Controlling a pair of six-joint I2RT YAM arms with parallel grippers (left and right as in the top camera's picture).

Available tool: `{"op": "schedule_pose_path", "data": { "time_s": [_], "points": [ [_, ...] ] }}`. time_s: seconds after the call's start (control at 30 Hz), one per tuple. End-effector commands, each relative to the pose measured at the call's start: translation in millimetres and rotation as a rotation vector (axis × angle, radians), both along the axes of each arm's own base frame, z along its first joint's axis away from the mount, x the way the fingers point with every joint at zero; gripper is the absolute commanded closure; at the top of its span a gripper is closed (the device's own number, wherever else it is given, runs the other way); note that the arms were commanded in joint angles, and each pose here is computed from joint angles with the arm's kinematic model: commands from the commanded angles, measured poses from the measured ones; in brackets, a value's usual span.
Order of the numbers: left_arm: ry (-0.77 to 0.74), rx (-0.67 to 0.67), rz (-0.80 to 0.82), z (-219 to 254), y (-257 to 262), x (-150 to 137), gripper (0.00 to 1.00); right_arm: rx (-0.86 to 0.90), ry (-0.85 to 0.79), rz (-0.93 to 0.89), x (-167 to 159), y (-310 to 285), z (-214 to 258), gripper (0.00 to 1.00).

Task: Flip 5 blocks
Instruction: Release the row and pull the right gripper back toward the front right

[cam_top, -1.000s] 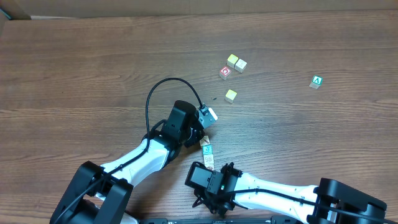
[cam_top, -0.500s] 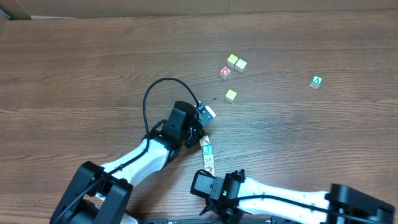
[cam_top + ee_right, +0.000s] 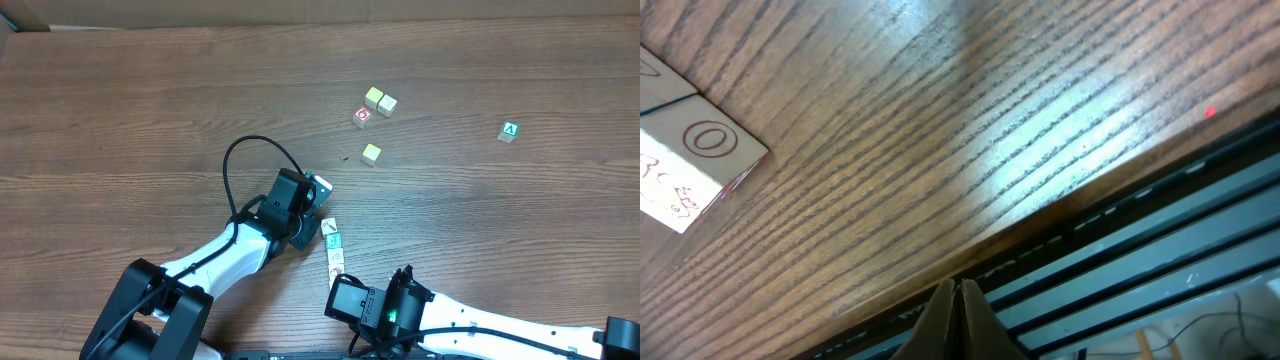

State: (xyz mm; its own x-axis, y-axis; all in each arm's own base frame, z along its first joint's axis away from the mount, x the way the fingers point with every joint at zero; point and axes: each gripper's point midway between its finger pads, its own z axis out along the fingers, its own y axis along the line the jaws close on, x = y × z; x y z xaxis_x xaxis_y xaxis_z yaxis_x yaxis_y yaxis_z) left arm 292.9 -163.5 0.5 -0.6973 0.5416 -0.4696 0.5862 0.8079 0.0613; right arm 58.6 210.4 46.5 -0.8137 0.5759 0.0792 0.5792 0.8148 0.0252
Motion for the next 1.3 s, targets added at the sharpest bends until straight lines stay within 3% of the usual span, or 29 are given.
{"op": "schedule_pose_path", "data": {
  "time_s": [0.0,0.23,1.27],
  "points": [
    [0.065,-0.057,0.045,-5.5,-3.4,-9.0,0.96,0.006,-0.028,0.052,2.6,-0.9,2.6,0.96],
    [0.112,-0.143,0.014,-3.2,-18.8,-17.1,0.96,0.003,-0.038,0.055,4.4,-1.4,2.5,0.96],
    [0.109,-0.196,-0.011,1.7,-29.1,-15.9,0.96,0.002,-0.042,0.059,5.0,-1.6,2.5,0.96]
  ]
}}
